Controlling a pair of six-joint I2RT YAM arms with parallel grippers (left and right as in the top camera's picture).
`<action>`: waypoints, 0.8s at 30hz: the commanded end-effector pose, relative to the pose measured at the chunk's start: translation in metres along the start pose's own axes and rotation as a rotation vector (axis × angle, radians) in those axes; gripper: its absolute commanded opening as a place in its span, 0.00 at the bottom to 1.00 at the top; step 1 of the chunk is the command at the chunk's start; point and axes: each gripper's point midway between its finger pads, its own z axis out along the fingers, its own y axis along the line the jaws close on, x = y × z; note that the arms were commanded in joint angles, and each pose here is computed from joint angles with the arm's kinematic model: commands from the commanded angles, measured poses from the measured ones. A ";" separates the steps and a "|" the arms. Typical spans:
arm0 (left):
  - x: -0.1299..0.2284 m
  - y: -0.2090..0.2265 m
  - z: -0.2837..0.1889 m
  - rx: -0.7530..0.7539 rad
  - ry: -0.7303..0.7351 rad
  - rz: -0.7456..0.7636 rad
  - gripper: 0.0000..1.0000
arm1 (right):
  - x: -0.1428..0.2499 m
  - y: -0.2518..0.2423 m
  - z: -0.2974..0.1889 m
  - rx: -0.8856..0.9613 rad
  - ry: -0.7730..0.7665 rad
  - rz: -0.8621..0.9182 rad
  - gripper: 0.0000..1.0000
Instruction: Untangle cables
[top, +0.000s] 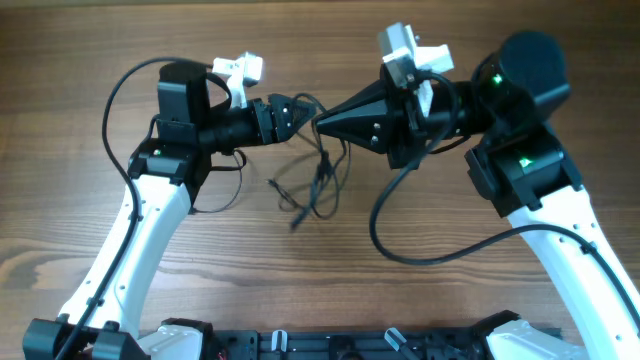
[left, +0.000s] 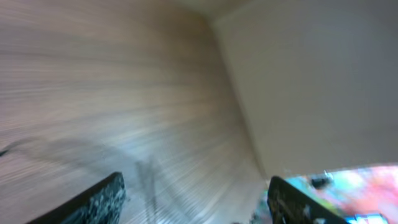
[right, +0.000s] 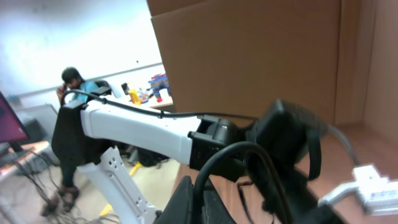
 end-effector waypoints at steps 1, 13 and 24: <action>-0.004 -0.039 -0.003 0.192 0.040 -0.017 0.79 | 0.012 -0.003 0.000 0.001 0.029 0.089 0.04; 0.099 0.091 0.036 -0.194 0.373 -0.211 0.58 | -0.127 -0.089 -0.088 0.695 -0.637 -0.093 0.04; 0.052 0.060 0.017 0.118 0.265 -0.241 0.60 | -0.022 -0.068 -0.006 0.076 -0.139 0.165 0.04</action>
